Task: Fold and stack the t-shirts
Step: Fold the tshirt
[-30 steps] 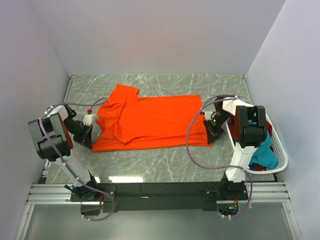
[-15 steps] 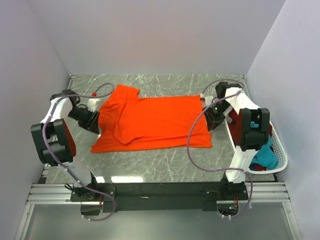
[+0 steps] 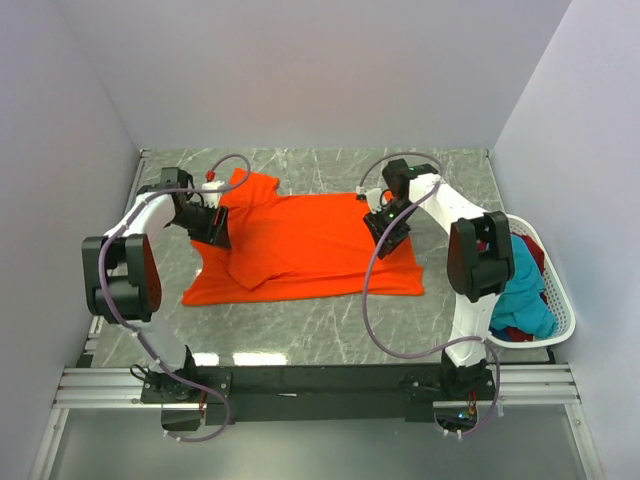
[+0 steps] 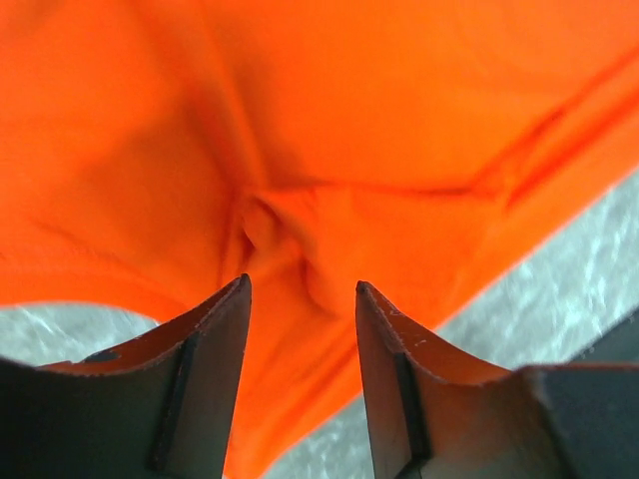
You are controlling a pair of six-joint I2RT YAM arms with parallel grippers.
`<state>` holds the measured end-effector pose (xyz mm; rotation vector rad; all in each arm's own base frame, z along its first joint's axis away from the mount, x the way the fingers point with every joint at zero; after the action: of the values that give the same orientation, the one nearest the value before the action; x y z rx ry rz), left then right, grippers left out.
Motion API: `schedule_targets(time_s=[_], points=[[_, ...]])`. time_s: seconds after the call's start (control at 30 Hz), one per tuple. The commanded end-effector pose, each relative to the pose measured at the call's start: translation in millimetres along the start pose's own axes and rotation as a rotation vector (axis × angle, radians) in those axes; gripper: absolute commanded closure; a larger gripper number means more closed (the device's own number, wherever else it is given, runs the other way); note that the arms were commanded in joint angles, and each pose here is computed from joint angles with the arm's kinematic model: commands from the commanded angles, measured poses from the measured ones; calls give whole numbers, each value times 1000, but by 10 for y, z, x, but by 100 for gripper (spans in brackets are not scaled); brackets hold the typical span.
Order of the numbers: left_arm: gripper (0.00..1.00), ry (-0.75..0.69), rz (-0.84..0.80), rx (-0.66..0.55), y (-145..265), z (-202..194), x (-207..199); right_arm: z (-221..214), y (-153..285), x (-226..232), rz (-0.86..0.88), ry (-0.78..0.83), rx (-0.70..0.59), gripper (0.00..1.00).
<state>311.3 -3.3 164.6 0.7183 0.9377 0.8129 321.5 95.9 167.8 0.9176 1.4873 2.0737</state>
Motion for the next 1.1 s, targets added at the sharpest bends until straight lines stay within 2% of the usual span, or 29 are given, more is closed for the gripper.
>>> schedule_targets(time_s=[0.0,0.13,0.4,0.5,0.53,0.73,0.83,1.07], points=[[49,37,65,-55,-108,242,95,224,-34,45,6,10,-61,60],[48,29,54,-26,-210,244,107,255,-108,31,8,28,-50,58],[48,32,52,-7,-377,272,136,145,-252,-112,-62,108,51,49],[58,41,29,5,-415,278,131,110,-282,-145,-73,139,81,48],[65,42,20,7,-414,279,124,98,-292,-142,-67,146,92,48],[91,39,17,7,-334,276,80,7,-326,-164,-53,201,149,48],[99,42,16,7,-289,279,64,-36,-332,-170,-51,230,172,48],[99,56,12,9,-227,272,76,-183,-273,-154,-48,271,210,48]])
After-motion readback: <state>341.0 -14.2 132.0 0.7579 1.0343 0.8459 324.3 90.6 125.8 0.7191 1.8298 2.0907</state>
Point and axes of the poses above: each gripper's point midway between its finger pads, its own y axis back along the fingers, its own x axis along the line the jaws close on, z = x × y, the point moved 10 cm from there along y, back along the fingers, and after that the axes turned 6 degrees about y, right-handed, at the moved point
